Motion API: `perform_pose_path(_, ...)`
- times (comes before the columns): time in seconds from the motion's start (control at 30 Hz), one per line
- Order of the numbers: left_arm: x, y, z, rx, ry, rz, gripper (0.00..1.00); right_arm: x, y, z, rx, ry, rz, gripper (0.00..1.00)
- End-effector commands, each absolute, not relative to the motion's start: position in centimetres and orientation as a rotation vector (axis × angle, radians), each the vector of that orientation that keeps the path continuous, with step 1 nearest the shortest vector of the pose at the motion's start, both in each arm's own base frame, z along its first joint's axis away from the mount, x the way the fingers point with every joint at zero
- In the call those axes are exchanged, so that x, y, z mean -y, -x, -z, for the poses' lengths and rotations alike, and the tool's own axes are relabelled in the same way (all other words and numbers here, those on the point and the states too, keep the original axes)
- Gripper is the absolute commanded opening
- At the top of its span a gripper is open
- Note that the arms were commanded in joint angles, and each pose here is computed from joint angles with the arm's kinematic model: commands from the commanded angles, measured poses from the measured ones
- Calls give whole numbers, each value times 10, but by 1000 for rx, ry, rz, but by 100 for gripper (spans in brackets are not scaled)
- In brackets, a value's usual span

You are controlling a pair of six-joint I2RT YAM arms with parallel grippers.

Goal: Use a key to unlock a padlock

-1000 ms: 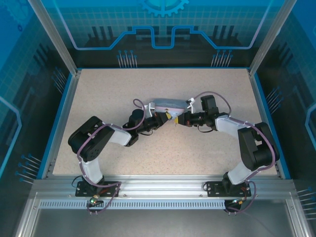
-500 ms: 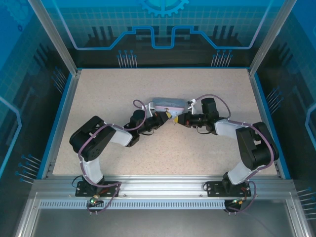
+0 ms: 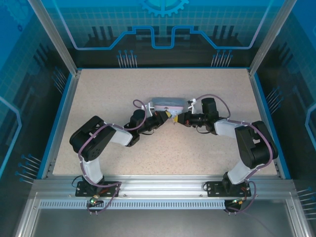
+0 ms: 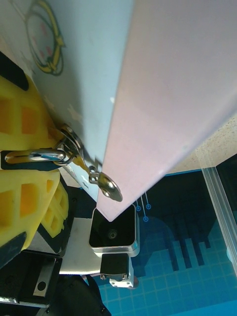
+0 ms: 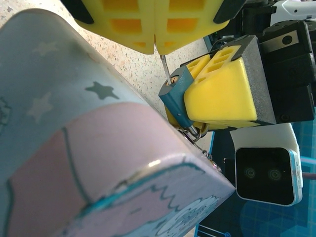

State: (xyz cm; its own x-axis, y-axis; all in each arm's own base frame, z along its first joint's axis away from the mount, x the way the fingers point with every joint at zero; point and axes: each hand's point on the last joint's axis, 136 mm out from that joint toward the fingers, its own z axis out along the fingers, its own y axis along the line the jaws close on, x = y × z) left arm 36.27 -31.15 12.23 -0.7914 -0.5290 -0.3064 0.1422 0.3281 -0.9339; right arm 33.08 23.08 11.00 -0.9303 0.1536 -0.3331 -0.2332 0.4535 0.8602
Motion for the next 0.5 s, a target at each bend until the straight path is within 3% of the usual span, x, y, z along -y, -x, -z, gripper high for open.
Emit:
perform_pose_path(0.0,350,-332,-161,-1945,97,1721,0,-232,-357,-133,-2231,123,-1445,0)
perform_pose_path(0.47,350,-329,-154,-1973,88,1714,0,-227,-363,-138,-2213,142,-1429,0)
